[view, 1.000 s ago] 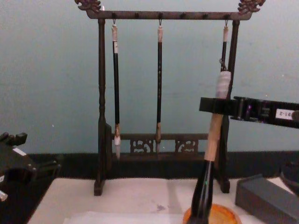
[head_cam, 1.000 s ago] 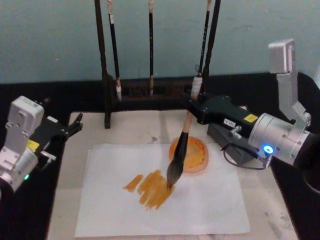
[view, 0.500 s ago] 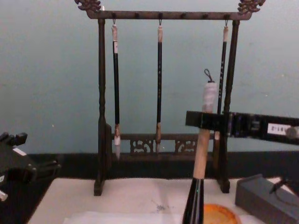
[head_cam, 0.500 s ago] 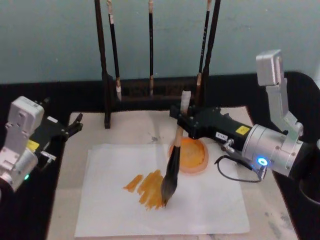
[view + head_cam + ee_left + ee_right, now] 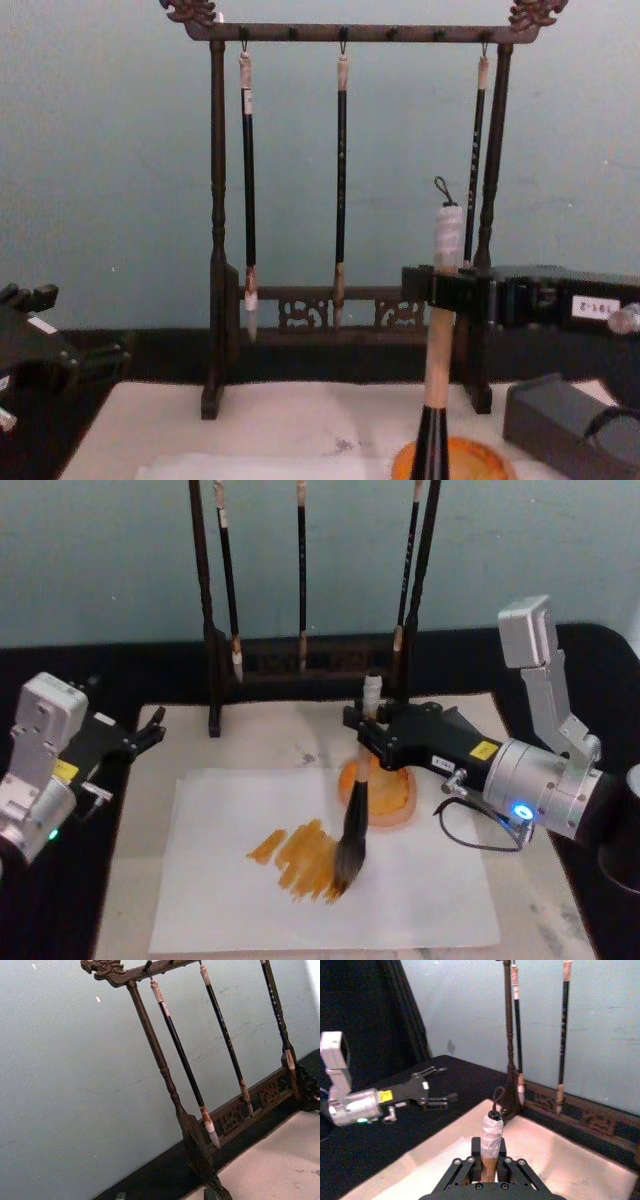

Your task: Pick up the brush from the inkstone, write on the paper, then place the brush back to its original position.

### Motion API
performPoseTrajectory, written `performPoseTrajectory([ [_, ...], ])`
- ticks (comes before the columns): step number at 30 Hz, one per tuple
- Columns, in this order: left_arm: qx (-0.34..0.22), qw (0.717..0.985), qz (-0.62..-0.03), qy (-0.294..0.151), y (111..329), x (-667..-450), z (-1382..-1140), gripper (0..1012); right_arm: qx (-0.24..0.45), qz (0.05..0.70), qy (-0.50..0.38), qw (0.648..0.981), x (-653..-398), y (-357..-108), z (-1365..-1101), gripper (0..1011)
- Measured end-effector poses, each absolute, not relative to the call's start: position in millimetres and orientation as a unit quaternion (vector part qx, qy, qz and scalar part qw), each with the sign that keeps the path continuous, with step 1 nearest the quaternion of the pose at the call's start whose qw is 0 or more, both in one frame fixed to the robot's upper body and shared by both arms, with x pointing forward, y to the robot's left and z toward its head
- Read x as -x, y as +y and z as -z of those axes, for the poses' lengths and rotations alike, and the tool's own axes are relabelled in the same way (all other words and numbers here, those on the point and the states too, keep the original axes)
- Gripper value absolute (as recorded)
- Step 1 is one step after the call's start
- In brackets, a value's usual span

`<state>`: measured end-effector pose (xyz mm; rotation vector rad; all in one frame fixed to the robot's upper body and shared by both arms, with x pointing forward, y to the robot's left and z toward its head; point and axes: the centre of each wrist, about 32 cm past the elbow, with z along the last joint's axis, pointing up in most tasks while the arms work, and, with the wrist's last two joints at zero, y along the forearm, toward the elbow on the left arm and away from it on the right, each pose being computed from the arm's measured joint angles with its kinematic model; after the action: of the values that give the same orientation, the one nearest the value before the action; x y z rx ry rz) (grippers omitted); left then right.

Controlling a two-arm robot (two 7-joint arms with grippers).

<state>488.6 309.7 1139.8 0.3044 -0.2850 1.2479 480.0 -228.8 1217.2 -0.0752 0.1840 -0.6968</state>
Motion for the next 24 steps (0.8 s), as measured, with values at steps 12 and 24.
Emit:
performPoseTrajectory([
  [12, -0.141, 0.791, -0.580, -0.132, 309.6, -488.6, -1139.8, 1010, 0.042, 0.369, 0.061, 0.927, -486.5, -235.6, -1216.9, 160],
  [24, -0.141, 0.791, -0.580, -0.132, 309.7, -488.6, -1139.8, 1010, 0.031, 0.365, 0.056, 0.929, -483.7, -233.9, -1224.4, 160],
])
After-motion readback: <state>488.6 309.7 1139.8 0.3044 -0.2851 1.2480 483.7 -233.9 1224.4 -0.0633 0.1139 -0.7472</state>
